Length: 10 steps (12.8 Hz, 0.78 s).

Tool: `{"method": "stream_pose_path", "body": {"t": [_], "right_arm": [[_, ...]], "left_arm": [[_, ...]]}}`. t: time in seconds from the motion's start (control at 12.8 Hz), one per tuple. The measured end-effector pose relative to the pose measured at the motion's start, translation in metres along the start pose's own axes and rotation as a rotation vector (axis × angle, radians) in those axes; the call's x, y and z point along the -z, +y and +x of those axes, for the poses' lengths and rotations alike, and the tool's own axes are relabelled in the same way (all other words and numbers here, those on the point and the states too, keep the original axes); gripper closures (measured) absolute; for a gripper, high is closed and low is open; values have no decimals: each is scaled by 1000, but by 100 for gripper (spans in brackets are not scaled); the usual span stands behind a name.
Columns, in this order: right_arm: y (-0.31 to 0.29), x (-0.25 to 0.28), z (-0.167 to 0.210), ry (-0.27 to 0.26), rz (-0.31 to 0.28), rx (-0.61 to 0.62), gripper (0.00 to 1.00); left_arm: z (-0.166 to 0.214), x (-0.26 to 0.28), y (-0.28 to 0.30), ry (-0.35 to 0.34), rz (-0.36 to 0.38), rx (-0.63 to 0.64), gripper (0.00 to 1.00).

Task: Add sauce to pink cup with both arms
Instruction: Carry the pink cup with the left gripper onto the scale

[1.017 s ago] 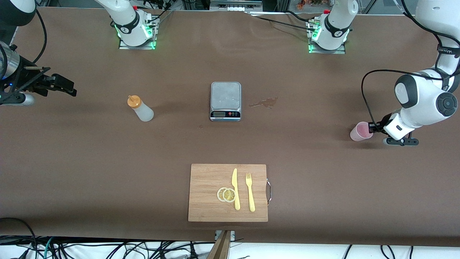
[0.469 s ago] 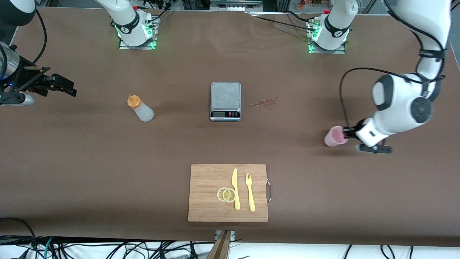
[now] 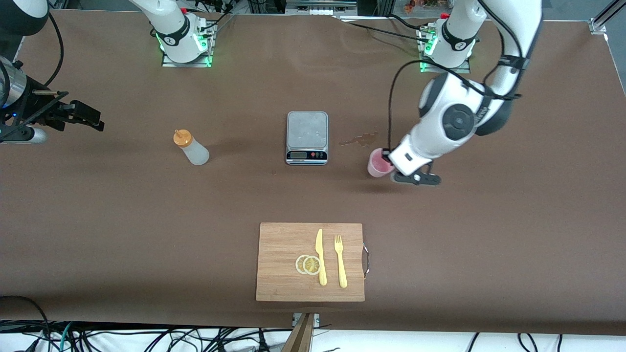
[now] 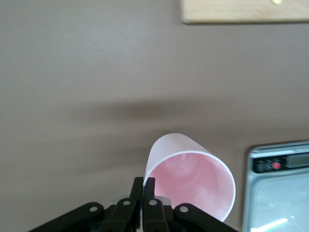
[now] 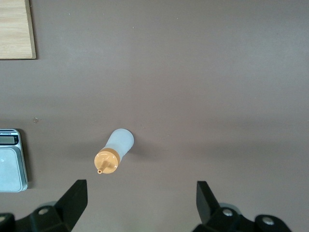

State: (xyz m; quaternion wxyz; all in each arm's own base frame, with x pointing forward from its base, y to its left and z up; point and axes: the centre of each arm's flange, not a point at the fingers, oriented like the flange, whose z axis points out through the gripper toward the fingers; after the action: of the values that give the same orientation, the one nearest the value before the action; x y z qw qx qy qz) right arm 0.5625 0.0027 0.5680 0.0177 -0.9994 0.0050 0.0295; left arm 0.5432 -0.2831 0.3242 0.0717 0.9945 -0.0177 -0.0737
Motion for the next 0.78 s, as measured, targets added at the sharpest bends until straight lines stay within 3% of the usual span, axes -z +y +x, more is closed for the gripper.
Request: {"method": "stream_pose_path", "body": {"t": [0.31,0.78], "right_arm": [[0,0,0,0,0,0,0],[0,0,0,0,0,0,0]], "left_arm": [[-46,-13,90,-39,-49,1,97],[-80,-57,158,-3,-64,32,97]]}}
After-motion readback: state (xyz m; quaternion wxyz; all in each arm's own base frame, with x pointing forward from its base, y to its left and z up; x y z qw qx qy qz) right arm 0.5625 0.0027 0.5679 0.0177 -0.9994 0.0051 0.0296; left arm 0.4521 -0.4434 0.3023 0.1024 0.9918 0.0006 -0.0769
